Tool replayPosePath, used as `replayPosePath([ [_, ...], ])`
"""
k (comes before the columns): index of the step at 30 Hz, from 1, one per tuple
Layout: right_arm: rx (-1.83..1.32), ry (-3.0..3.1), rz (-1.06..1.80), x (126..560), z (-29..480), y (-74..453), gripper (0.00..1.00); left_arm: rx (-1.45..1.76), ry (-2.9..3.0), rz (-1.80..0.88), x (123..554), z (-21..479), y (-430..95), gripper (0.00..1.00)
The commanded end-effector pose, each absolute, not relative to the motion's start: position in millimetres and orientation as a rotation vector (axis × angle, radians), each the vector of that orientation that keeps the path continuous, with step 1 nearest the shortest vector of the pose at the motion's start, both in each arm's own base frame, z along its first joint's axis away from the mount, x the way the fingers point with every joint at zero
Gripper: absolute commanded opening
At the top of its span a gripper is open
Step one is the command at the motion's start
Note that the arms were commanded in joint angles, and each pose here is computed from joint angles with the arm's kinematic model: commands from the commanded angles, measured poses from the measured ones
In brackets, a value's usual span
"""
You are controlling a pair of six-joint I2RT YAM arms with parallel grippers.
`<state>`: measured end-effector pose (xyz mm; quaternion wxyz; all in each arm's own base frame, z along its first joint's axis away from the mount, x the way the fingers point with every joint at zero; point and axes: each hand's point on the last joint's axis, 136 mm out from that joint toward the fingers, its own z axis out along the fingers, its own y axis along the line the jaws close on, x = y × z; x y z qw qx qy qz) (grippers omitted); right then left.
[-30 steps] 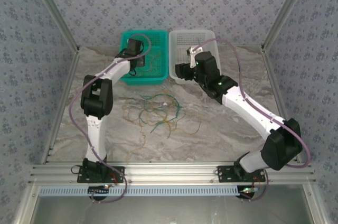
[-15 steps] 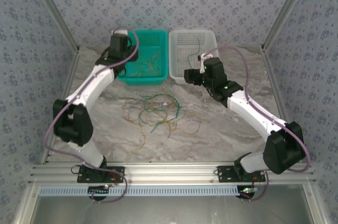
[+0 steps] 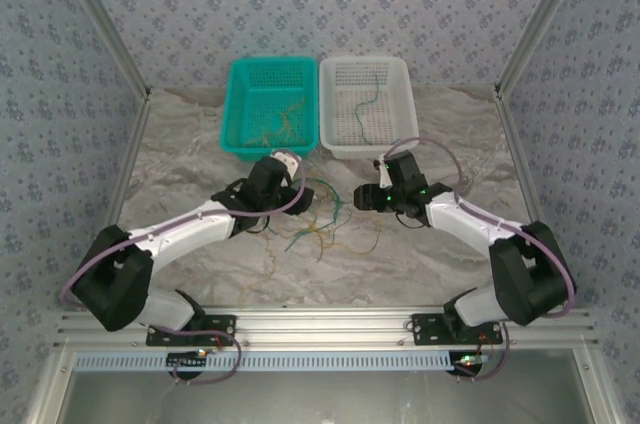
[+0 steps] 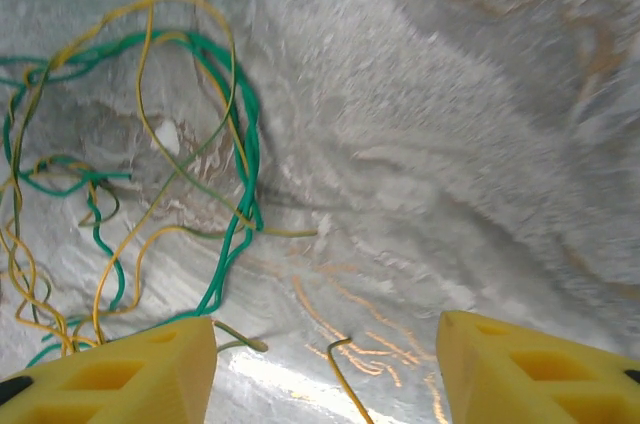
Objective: Untangle the cables
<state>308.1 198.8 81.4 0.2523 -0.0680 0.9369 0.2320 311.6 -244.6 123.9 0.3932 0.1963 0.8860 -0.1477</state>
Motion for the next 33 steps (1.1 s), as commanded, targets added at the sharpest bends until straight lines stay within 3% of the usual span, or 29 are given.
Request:
replayPosePath([
  [1, -0.273, 2.599, 0.730, 300.9, 70.0, 223.7, 0.58, 0.449, 2.190, -0.466, 320.1, 132.1, -258.1, 0.75],
  [8, -0.334, 2.658, 0.753, 297.4, 42.6, 254.4, 0.39, 0.366, 2.194, -0.415, 329.9, 123.0, -251.4, 0.75],
  [11, -0.341, 2.657, 0.740, 301.7, 41.0, 260.3, 0.19, 0.343, 2.198, -0.387, 330.7, 119.1, -245.9, 0.75],
  [13, -0.358, 2.654, 0.736, 302.6, 45.0, 262.7, 0.15, 0.331, 2.201, -0.377, 329.8, 119.2, -242.5, 0.75],
  [16, -0.380, 2.626, 0.711, 305.5, 57.0, 262.8, 0.01, 0.310, 2.173, -0.364, 329.4, 124.0, -236.4, 0.75],
  [33, -0.501, 2.299, 0.679, 312.8, 205.5, 257.3, 0.00, 0.226, 2.065, -0.347, 332.8, 159.2, -206.3, 0.75],
])
